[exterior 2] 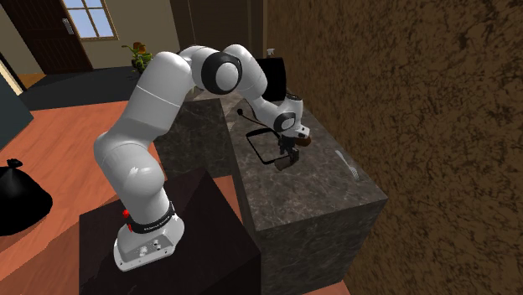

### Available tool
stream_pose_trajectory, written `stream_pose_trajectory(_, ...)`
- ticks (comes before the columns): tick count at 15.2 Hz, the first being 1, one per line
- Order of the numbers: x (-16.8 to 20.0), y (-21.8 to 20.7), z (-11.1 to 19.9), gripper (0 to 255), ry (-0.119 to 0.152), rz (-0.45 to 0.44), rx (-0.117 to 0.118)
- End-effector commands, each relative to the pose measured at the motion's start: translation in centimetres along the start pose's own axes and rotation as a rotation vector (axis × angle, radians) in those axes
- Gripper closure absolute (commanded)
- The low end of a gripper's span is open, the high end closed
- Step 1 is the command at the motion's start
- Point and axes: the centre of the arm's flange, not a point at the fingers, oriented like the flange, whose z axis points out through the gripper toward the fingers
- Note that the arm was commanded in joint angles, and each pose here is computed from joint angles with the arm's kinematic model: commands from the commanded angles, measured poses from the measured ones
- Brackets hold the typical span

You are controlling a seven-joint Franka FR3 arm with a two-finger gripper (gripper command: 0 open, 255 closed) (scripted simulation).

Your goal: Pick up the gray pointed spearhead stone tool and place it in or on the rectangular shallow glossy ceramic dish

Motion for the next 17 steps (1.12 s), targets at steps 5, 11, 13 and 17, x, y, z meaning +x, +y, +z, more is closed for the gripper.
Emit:
stream_pose_trajectory(5, 0.0, 0.0, 0.0, 255, 0.0, 0.0, 0.0)
stream_pose_trajectory(11, 0.0, 0.0, 0.0, 255, 0.0, 0.0, 0.0)
stream_pose_trajectory(13, 0.0, 0.0, 0.0, 255, 0.0, 0.0, 0.0)
stream_pose_trajectory(17, -0.1, 0.0, -2.1, 255, 0.0, 0.0, 0.0)
